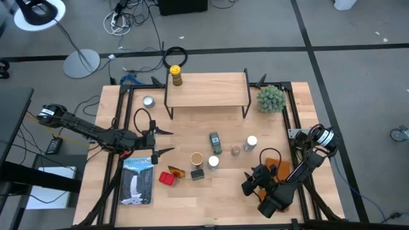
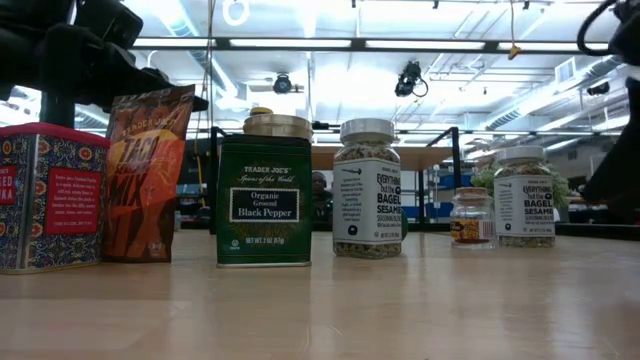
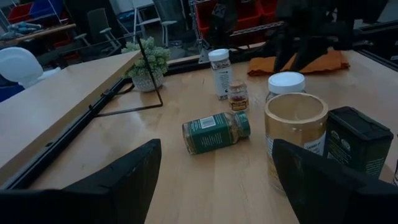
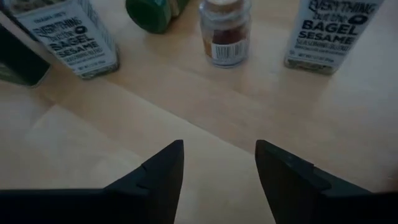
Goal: Shelf spices
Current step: Put the right white bottle seasoning on the shelf
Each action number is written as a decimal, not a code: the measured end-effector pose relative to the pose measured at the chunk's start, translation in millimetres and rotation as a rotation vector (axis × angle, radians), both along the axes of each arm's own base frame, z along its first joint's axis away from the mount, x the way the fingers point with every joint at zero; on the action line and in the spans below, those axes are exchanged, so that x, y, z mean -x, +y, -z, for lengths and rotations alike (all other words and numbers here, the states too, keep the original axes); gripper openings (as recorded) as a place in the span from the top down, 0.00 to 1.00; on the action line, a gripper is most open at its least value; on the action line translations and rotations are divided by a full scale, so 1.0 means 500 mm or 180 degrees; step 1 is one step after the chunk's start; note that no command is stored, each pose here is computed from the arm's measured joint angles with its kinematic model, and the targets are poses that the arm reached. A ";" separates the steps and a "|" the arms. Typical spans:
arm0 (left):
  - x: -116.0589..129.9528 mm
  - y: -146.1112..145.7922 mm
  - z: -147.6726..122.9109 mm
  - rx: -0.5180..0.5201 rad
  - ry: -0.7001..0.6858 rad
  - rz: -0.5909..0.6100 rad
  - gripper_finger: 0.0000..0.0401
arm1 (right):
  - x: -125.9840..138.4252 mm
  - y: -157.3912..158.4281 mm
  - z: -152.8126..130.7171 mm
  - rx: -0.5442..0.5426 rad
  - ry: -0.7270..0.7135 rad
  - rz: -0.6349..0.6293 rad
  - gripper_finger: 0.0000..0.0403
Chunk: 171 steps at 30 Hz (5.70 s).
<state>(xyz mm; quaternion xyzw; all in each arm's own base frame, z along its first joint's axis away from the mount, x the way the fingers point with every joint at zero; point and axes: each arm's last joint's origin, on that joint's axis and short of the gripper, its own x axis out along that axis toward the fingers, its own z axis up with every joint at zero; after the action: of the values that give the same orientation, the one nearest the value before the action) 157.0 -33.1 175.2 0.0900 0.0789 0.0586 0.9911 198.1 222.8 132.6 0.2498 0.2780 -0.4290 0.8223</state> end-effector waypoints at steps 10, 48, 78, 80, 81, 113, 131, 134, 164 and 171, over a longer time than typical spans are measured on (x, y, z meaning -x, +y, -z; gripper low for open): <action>-0.006 0.005 -0.016 0.0142 -0.0256 0.0374 0.22 | 0.001 -0.001 0.018 -0.0111 -0.0071 -0.0029 0.48; -0.010 0.027 -0.009 0.0442 -0.0146 0.0523 0.22 | -0.026 0.028 0.020 -0.0405 -0.0299 -0.0352 0.02; -0.010 0.027 -0.008 0.0498 -0.0120 0.0512 0.22 | 0.006 0.012 -0.002 0.0055 -0.0337 0.0037 0.04; -0.010 0.027 -0.008 0.0497 -0.0120 0.0512 0.22 | 0.002 0.007 0.007 0.0145 -0.0389 -0.0070 0.04; -0.010 0.027 -0.008 0.0498 -0.0120 0.0512 0.22 | 0.000 0.006 0.011 0.0174 -0.0413 -0.0131 0.05; -0.010 0.029 -0.008 0.0485 -0.0132 0.0406 0.22 | 0.034 -0.114 0.113 0.0556 -0.0032 -0.0078 0.07; -0.010 0.032 -0.008 0.0374 -0.0136 0.0280 0.22 | 0.002 -0.189 0.113 0.0827 0.0287 0.0358 0.07; -0.010 0.032 -0.008 0.0373 -0.0136 0.0280 0.22 | -0.002 -0.201 0.112 0.0882 0.0333 0.0421 0.07; -0.010 0.032 -0.008 0.0371 -0.0136 0.0274 0.22 | -0.079 -0.180 0.022 0.0905 0.0000 0.0815 0.52; -0.010 0.032 -0.008 0.0388 -0.0137 0.0272 0.22 | -0.148 -0.177 -0.105 0.1231 0.0363 0.0727 0.52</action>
<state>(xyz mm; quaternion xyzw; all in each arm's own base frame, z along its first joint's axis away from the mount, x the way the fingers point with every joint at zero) 161.8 -17.3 179.2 0.0315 0.0570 0.0132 0.9978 272.1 134.6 185.0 0.0928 0.2065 -0.5780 0.7840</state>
